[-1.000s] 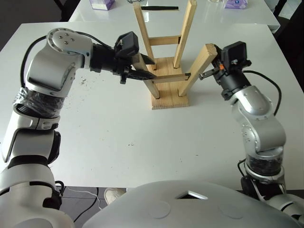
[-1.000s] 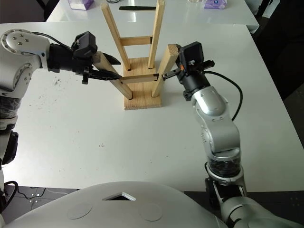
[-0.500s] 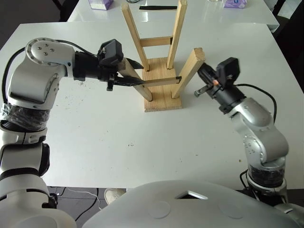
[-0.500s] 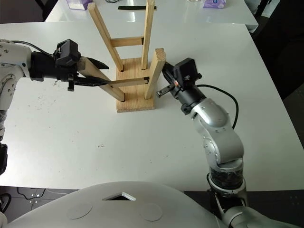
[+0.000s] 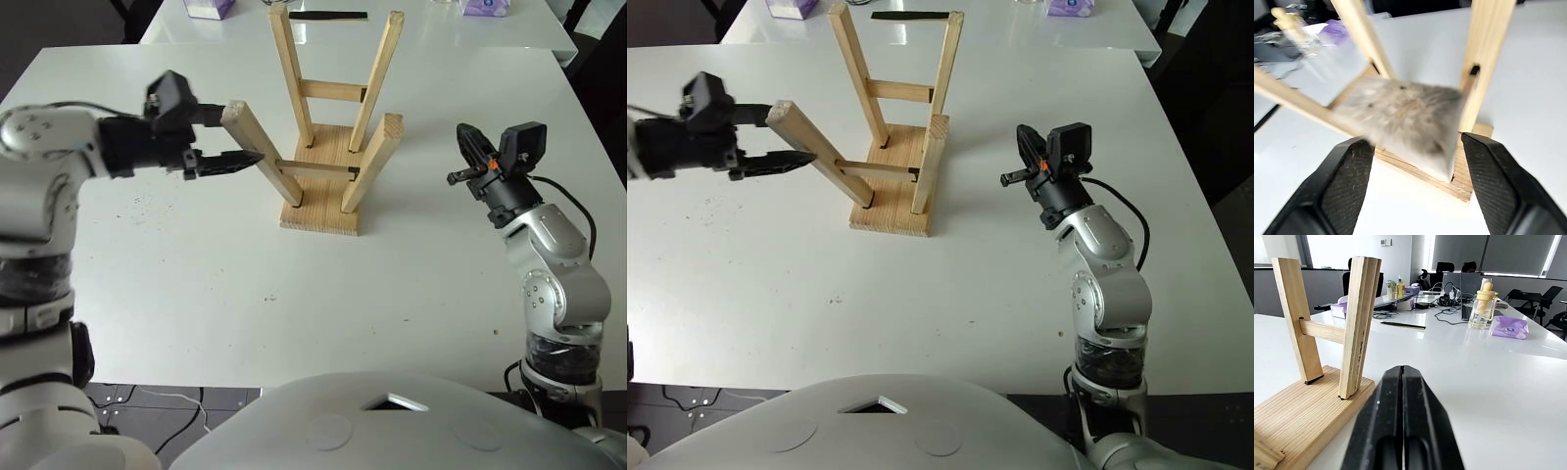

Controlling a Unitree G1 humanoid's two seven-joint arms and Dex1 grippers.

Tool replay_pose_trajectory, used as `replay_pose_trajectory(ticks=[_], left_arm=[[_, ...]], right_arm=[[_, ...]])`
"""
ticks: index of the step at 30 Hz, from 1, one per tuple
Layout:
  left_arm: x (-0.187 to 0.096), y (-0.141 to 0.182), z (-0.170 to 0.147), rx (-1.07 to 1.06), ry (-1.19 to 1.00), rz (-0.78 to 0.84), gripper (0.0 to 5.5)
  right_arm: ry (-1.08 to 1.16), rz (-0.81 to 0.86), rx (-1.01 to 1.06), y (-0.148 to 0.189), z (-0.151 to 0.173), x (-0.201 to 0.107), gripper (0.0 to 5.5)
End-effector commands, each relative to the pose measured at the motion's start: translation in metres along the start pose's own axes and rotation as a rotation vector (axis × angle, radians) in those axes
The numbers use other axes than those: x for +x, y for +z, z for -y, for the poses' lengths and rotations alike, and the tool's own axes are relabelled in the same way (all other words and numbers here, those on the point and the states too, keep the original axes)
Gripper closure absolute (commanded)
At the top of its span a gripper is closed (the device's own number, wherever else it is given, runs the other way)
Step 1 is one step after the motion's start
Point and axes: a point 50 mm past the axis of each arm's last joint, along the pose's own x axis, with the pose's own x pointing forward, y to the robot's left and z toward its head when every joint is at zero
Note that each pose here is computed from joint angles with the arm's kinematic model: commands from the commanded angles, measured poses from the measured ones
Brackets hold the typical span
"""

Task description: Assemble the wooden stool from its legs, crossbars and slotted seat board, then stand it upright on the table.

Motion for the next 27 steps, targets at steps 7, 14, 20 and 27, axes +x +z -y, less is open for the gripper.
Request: replay_pose_trajectory(ticks=[7, 14, 20, 27], left_arm=[[-0.062, -0.068, 0.001, -0.286, 1.003, -0.001, 3.02], [0.045, -0.084, 0.064, -0.360, 0.958, 0.140, 4.14], [0.085, -0.050, 0.061, -0.236, 0.874, 0.243, 5.09], [0.094, -0.050, 0.090, -0.267, 0.781, 0.233, 5.47]], right_arm=[[-0.128, -0.076, -0.051, -0.013, -0.004, 0.007, 5.50], [-0.180, -0.026, -0.257, -0.006, -0.038, 0.023, 5.50], [-0.070, 0.071, -0.362, 0.012, -0.083, 0.029, 5.50], [-0.010, 0.052, -0.380, 0.010, -0.091, 0.037, 5.50]])
